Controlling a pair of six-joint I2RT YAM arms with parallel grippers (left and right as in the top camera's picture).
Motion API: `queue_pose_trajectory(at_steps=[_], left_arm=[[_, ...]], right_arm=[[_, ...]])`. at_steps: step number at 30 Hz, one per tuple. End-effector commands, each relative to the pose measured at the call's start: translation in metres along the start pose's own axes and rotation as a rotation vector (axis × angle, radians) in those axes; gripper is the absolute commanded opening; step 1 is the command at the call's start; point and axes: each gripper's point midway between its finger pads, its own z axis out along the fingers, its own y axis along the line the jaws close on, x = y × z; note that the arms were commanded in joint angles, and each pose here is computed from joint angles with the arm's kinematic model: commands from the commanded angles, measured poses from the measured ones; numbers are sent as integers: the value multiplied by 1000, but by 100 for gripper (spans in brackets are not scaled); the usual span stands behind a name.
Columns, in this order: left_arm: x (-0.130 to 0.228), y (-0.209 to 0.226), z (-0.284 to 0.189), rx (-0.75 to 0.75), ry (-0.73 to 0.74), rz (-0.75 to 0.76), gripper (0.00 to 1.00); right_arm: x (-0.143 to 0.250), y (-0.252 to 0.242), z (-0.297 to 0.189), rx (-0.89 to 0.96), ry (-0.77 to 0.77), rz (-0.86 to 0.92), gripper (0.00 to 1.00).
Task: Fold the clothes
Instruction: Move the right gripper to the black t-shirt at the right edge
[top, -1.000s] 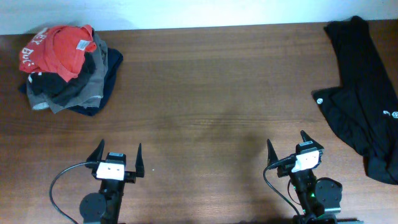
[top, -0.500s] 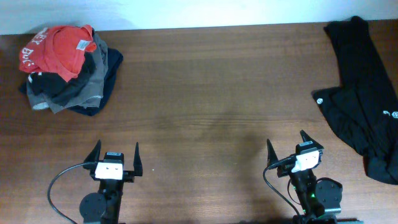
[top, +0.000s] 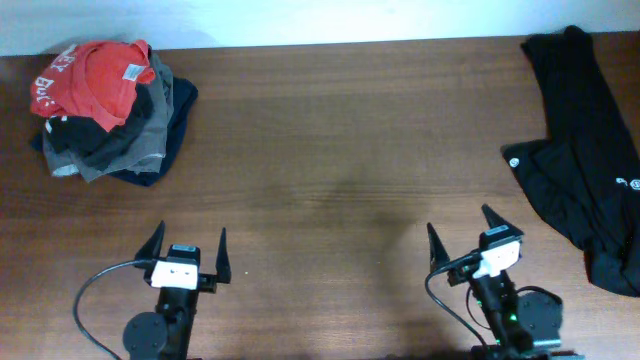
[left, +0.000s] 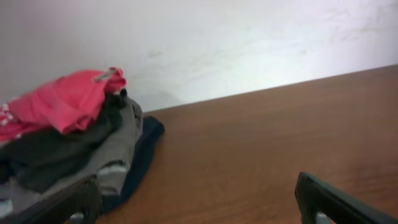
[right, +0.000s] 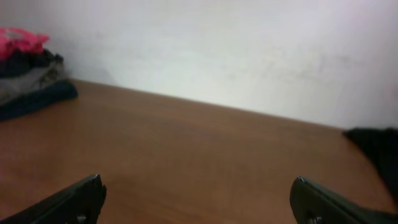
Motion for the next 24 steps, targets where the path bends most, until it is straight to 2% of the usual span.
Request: queue_pose_trajectory(at_steps=[1,6,11,17,24], left_arm=[[-31,1,-1,16,-19,22,99],[-51,3,11,38,34,13,99],[-74,-2,36,121,112,-7,99],[-88,-4,75,210,307,-59,99],[-85,-11,124,310,519,-129,99]], right_arm=[[-43,-1,-3,-2,-43,-1,99],[-64,-5,9,-7,23,16,98],[-80,-11,27,-16,131,43,99],[-92,-16,46,-29,274,80,99],[-96,-17,82,-89,391,124,99]])
